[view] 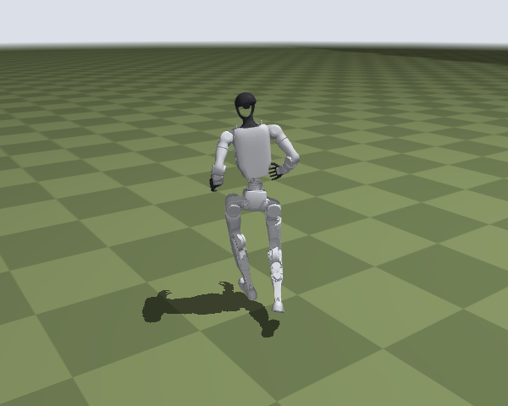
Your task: Run
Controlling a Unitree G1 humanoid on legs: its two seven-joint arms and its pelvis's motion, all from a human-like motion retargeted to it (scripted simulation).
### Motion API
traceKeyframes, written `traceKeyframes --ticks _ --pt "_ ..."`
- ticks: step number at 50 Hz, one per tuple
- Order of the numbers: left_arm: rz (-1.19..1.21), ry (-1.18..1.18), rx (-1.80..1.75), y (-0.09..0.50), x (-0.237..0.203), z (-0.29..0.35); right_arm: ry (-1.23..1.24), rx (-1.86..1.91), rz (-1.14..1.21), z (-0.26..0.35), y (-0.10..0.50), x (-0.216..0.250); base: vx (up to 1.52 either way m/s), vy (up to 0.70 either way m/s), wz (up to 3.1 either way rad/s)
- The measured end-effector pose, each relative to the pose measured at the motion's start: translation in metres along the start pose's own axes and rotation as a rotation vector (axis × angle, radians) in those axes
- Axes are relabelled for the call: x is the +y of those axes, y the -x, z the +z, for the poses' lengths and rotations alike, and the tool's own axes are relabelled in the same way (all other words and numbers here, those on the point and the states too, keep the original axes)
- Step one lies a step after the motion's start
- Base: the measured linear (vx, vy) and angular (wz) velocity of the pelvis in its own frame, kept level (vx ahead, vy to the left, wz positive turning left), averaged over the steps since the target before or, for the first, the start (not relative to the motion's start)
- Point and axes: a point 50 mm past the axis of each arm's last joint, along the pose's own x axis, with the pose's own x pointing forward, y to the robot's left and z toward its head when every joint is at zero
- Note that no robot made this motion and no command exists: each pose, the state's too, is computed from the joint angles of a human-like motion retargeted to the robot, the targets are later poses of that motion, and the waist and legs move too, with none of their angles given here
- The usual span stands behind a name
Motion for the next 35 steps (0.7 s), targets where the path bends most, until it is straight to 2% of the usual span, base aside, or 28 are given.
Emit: traceKeyframes --ticks 6,12,15,19,28,35 --pt "0.011 -0.017 -0.102 -0.008 -0.005 0.019 0.069 0.086 0.014 -0.020 0.010 -0.006 1.01 0.09 0.59" --pt "0.117 -0.140 -0.498 -0.044 -0.021 0.092 0.202 0.229 -0.074 -0.061 0.014 -0.013 0.98 0.00 0.67" --pt "0.125 -0.095 -0.656 -0.046 -0.031 0.127 0.234 0.298 -0.084 -0.075 0.025 -0.020 1.06 0.12 0.53" --pt "0.073 -0.053 -0.733 -0.035 -0.037 0.140 0.214 0.347 -0.102 -0.082 0.035 -0.027 1.14 0.04 0.07" --pt "0.002 -0.140 -0.429 -0.027 -0.033 0.068 0.121 0.308 -0.197 -0.075 0.037 -0.035 1.07 0.07 0.25" --pt "0.280 -0.217 0.044 -0.021 0.021 -0.023 0.126 0.291 -0.368 -0.068 0.022 -0.065 1.03 0.06 0.97"
